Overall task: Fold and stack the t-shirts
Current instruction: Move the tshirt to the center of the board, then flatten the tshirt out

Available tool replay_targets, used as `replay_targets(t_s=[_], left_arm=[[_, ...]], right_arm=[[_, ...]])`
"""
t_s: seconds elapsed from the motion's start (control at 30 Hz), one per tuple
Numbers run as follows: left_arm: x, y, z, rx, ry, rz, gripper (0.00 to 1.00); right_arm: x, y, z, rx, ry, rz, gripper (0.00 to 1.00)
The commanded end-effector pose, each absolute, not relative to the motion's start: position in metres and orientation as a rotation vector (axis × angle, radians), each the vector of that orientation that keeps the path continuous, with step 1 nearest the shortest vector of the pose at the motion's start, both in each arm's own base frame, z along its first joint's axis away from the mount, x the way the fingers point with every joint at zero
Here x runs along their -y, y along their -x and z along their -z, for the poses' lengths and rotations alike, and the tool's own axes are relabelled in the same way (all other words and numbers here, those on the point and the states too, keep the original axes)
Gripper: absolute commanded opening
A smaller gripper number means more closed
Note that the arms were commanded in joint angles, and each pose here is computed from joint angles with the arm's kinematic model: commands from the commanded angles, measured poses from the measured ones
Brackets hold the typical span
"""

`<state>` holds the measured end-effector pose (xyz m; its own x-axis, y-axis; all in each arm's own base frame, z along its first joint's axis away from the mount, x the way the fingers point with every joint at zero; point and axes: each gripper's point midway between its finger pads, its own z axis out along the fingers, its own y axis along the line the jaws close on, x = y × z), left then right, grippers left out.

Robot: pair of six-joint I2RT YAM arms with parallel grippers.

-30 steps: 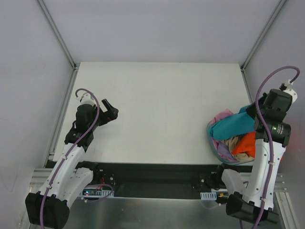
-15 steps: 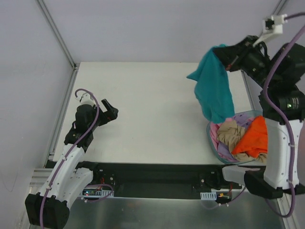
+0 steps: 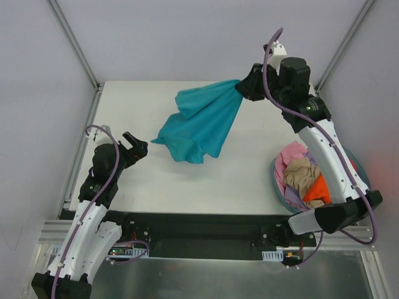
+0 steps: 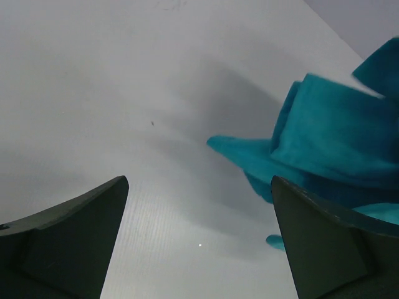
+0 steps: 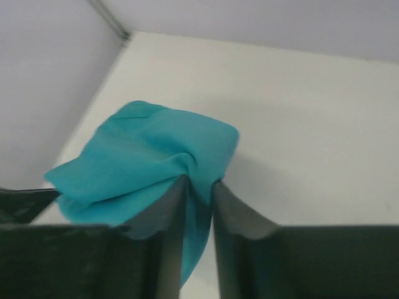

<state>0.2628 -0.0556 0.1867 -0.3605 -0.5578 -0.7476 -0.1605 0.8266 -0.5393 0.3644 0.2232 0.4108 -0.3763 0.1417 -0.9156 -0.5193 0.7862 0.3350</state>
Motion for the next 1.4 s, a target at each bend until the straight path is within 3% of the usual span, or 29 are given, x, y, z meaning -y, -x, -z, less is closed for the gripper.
replay_targets(t_s=[0.0, 0.03, 0.07, 0.33, 0.6, 0.77, 1.07, 1.37], left_arm=[[0.034, -0.258, -0.167, -1.949, 0.696, 0.335, 0.99], [0.032, -0.259, -0.161, -1.971, 0.709, 0.315, 0.99], [0.031, -0.259, -0.160, -1.983, 0.719, 0.304, 0.99], [0.052, -0.269, -0.128, -2.174, 0.725, 0.345, 0.99], [0.087, -0.283, -0.105, -2.347, 0.671, 0.495, 0.99], [0.107, -0.299, -0.098, -2.397, 0.637, 0.600, 0.99], [0.133, -0.334, -0.096, -2.438, 0.543, 0.703, 0.99], [0.156, -0.371, -0.079, -2.515, 0.468, 0.754, 0.89]], right_arm=[[-0.124, -0.407, -0.287, -2.168, -0.034, -0.381, 0.34], [-0.117, -0.411, -0.263, -2.239, -0.055, -0.365, 0.41], [-0.116, -0.408, -0.249, -2.285, -0.044, -0.381, 0.96], [-0.157, -0.374, -0.229, -2.299, 0.271, -0.197, 0.96], [-0.285, -0.274, -0.159, -2.338, 0.659, -0.467, 0.99], [-0.340, -0.201, -0.117, -2.410, 0.906, -0.703, 0.90], [-0.361, -0.155, -0.058, -2.495, 1.112, -0.601, 0.79], [-0.345, -0.150, -0.010, -2.600, 1.100, -0.438, 0.69]])
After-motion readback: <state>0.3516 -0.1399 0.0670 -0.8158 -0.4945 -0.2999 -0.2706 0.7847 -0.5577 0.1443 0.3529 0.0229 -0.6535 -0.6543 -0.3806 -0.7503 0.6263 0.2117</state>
